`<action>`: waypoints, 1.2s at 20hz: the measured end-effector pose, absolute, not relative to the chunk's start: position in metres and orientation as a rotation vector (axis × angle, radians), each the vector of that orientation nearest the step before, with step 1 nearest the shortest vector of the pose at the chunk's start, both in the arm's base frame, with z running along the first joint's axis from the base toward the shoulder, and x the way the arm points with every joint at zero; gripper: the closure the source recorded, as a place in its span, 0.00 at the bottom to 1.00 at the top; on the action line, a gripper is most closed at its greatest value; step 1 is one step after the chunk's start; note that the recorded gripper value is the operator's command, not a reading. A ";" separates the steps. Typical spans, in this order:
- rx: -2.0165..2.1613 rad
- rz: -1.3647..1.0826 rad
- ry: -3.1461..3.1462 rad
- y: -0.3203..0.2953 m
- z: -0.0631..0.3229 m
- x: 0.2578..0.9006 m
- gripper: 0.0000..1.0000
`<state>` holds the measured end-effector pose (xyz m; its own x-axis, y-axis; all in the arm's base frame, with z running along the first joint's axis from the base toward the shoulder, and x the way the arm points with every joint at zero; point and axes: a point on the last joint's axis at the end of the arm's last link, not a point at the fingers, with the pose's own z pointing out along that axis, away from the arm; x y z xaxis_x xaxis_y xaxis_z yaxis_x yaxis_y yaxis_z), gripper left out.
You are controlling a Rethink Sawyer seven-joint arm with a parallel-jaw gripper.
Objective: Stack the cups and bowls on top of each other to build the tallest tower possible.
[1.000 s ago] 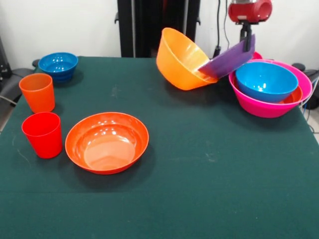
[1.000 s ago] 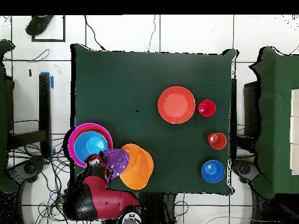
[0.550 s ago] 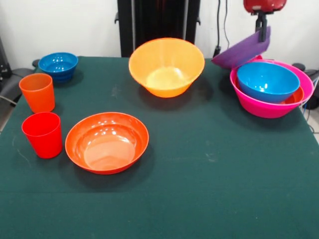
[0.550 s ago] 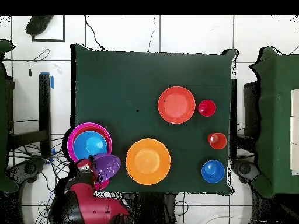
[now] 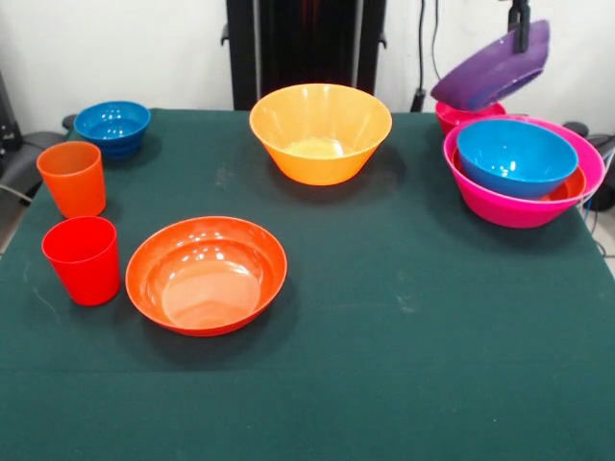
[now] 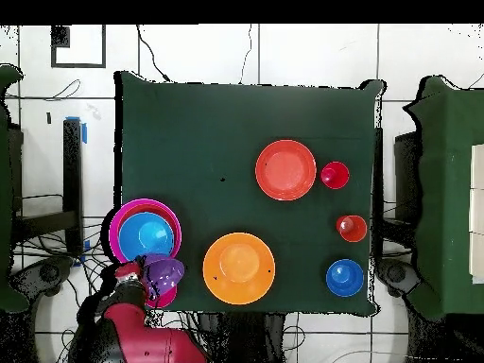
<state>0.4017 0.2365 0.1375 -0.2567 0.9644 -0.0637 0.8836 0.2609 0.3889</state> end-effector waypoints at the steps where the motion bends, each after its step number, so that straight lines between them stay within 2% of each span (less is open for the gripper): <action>1: 1.710 0.393 2.249 0.235 0.135 0.401 1.00; 16: 1.800 0.307 2.210 0.206 0.083 0.405 1.00; 24: 1.796 0.313 2.195 0.204 0.077 0.411 1.00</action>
<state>0.4110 0.2045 0.0770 -0.1827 0.9796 -0.0839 0.9171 0.2006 0.3444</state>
